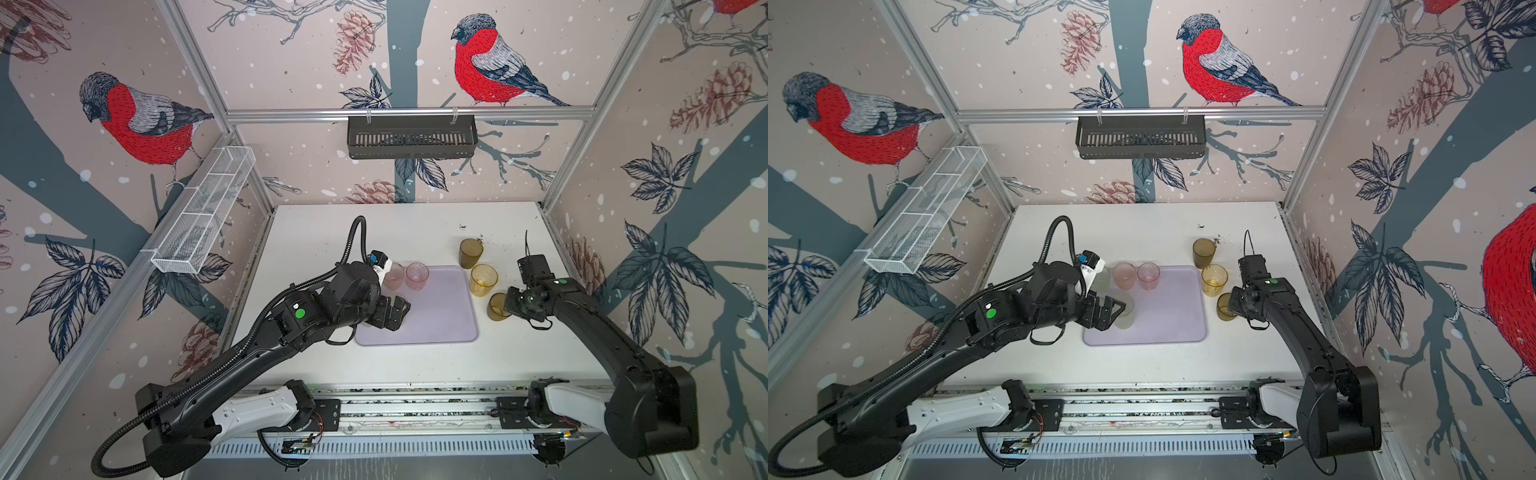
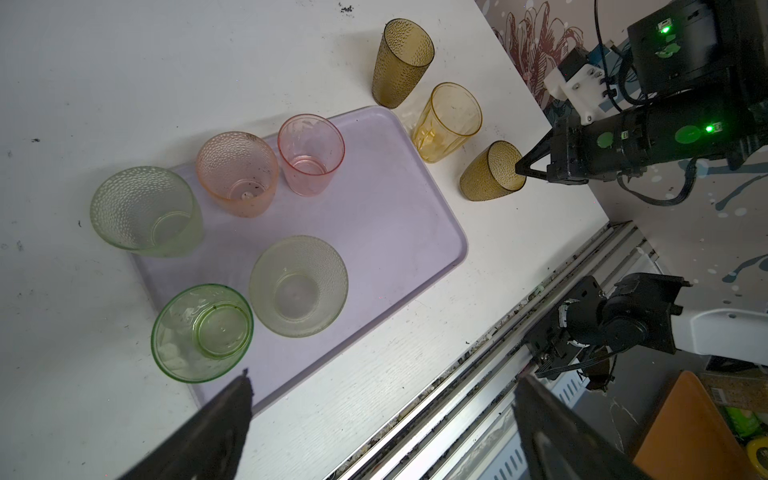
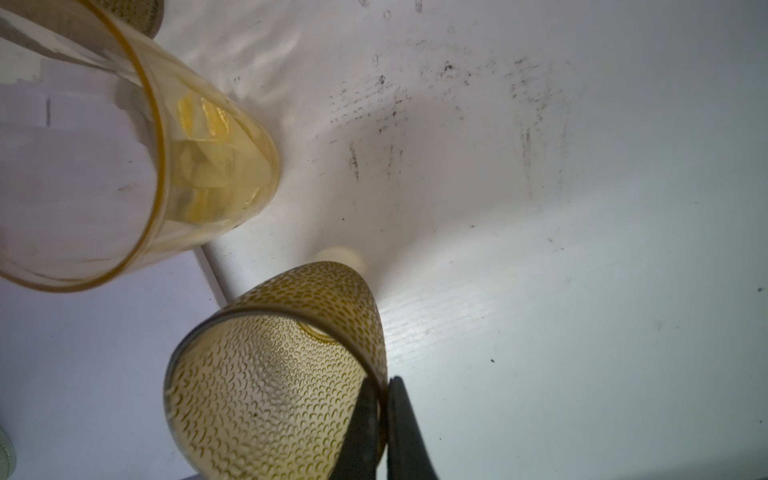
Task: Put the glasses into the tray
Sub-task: 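Lift the short amber cup with the right gripper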
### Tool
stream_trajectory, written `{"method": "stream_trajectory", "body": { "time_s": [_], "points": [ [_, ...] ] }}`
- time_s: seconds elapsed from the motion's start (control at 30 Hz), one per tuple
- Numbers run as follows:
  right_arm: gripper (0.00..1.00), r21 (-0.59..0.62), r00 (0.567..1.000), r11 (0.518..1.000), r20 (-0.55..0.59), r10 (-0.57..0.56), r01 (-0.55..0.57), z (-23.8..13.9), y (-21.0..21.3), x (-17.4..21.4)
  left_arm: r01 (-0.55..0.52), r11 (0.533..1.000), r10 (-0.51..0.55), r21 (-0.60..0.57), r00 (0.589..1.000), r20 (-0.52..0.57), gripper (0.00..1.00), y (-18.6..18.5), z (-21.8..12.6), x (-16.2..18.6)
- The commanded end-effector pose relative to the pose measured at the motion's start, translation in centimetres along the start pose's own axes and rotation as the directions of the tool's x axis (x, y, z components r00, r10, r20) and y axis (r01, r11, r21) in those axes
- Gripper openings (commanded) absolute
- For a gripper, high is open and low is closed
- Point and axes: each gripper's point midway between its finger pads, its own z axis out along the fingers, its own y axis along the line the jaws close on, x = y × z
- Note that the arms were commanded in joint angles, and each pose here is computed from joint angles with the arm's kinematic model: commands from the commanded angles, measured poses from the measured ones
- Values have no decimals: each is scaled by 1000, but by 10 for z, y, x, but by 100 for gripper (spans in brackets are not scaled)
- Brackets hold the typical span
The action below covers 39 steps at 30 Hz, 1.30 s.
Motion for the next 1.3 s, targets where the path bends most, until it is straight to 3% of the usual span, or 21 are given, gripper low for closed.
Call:
{"method": "stream_trajectory", "body": {
  "time_s": [0.0,0.53,1.27],
  "points": [
    [2,8,1000,1000,-6,13,-13,-2,-2,4,-25,1000,24,18,1000,18,97,-4,0,-6],
    [1,5,1000,1000,11,-19,19,-23,9,10,-32,999,32,-1,999,-6,98,0,10,-4],
    [0,-17,986,987,49,-157,158,-74,64,26,23,1000,-23,-3,1000,-19,98,6,8,1]
  ]
}}
